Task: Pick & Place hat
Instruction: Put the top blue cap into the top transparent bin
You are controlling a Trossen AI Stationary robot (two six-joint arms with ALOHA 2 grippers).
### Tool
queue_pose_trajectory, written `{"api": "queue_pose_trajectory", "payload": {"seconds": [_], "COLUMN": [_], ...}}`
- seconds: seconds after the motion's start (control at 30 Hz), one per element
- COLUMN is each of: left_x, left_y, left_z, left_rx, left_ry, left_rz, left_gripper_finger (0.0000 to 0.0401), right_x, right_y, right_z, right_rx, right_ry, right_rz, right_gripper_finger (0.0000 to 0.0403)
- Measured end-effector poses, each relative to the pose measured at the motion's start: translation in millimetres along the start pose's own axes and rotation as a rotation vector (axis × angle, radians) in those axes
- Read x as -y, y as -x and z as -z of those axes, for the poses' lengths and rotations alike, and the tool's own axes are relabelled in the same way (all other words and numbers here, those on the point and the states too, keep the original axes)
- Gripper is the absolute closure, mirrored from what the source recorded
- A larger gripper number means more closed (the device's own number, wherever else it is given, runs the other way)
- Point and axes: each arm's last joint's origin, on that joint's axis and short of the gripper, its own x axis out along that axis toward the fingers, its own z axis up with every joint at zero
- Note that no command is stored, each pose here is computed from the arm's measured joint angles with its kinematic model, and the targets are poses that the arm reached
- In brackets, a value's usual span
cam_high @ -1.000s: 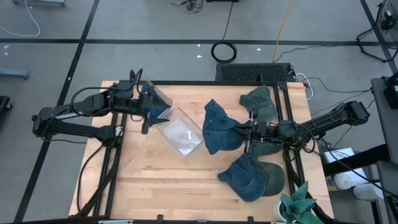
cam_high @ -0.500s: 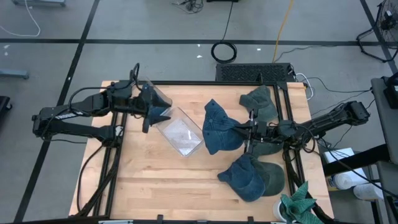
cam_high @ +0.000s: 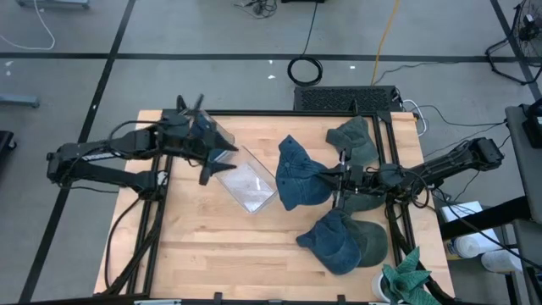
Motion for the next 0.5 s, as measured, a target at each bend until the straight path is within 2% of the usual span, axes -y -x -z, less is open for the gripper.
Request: {"api": "queue_pose_trajectory", "payload": {"seconds": [0.07,0.13,0.23,0.5], "left_x": [2,3,5,13], "left_y": [-14,-31,-57,-112], "left_z": [3,3,4,9], "left_rx": [-0.026,-0.028,-0.001,0.078], "left_ry": [0.039,0.136,0.291,0.552], "left_rz": [0.025,0.043,0.069,0.149], "left_gripper_finger": [0.0132,0.0132,0.0132,0.0132], "right_x": [0,0,0,0], "right_y": [0,0,0,0], "right_z": [-1,-1,-1,-1], "right_rx": [0.005,0.007,0.006,0.006], "right_ry": [0.013,0.023,0.03,0.04], "right_rz": [0.0,0.0,-0.001,-0.001], "right_gripper_finger": [0.0403,0.0403,0.0403,0.0403]}}
